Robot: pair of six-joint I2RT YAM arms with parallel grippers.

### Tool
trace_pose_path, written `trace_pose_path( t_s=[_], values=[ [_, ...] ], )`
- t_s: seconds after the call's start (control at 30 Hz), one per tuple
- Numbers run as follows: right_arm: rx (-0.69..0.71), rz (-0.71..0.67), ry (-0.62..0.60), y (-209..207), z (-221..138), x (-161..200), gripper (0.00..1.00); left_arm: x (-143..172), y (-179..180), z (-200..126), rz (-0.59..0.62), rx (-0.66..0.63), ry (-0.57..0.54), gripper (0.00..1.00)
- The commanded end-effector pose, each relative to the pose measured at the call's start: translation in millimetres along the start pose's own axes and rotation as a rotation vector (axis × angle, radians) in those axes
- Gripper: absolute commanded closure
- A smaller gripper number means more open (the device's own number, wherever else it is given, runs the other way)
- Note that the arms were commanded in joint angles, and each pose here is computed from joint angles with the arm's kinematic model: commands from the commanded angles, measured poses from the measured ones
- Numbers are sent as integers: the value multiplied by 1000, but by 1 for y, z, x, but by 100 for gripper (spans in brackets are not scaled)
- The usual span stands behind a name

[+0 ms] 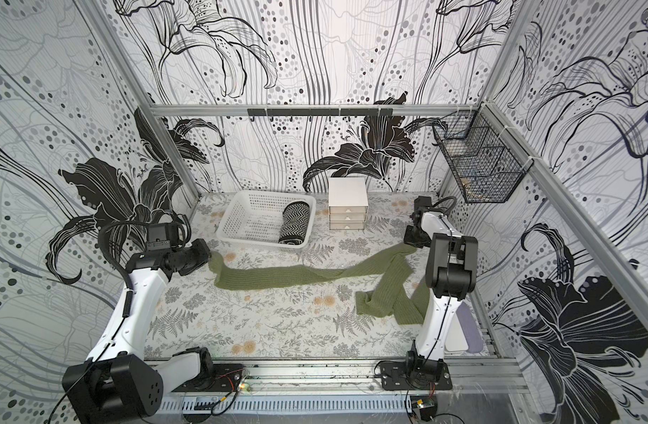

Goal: Roll up the scarf and place it into the basket
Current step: Fold the scarf at the center of the board.

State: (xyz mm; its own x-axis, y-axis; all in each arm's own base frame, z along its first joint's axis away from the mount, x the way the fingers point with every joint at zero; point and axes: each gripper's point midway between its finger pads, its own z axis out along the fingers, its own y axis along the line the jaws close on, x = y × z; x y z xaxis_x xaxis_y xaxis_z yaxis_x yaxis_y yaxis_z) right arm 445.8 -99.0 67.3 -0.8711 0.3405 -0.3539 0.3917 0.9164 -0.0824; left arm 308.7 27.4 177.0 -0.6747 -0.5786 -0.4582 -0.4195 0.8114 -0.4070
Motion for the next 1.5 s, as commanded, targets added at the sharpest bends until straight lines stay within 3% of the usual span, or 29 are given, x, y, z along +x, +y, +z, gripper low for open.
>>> trace_pose_path(
  t_s=[0.0, 0.27, 0.5, 0.6, 0.7, 0.83, 0.9, 0.93, 0.97, 1.0, 1.03, 1.07, 1.2, 1.37, 1.43, 1.47],
  values=[
    [77, 65, -148, -30, -64, -19, 100, 25, -12, 11, -20, 57, 43, 100],
    [167, 100, -396, -77, -195, -16, 100, 69, -47, 14, 30, 141, 131, 100],
    [200, 80, -484, -94, -253, -6, 100, 89, -110, 6, 112, 312, 178, 100],
    [64, 59, -511, -75, -269, -4, 100, 85, -95, 9, 107, 225, 148, 100],
    [-127, -13, -512, -36, -280, 5, 100, 68, -43, 16, 68, -7, 96, 100],
    [-267, -174, -497, 27, -289, 31, 100, 62, 16, 35, -60, -191, 170, 95],
    [-348, -255, -492, 63, -296, 49, 100, 56, 39, 36, -103, -277, 159, 76],
    [-400, -302, -487, 84, -301, 61, 100, 52, 49, 35, -130, -312, 142, 61],
    [-448, -348, -486, 106, -306, 73, 100, 46, 59, 31, -166, -338, 121, 54],
    [-494, -381, -490, 125, -311, 82, 100, 40, 66, 27, -196, -350, 94, 40],
    [-552, -426, -485, 148, -317, 96, 100, 32, 73, 21, -228, -355, 55, 15],
    [-607, -473, -474, 173, -321, 110, 100, 24, 78, 15, -248, -353, 19, 0],
    [-765, -615, -432, 266, -328, 162, 100, -3, 88, -12, -272, -355, -61, 1],
    [-1017, -810, -283, 406, -341, 271, 100, -10, 87, -20, -271, -294, -61, 1],
    [-1070, -822, -204, 453, -331, 307, 57, -6, 87, -19, -262, -290, -46, 1],
    [-1070, -805, -179, 465, -324, 313, 48, -4, 89, -18, -260, -292, -44, 1]
  ],
)
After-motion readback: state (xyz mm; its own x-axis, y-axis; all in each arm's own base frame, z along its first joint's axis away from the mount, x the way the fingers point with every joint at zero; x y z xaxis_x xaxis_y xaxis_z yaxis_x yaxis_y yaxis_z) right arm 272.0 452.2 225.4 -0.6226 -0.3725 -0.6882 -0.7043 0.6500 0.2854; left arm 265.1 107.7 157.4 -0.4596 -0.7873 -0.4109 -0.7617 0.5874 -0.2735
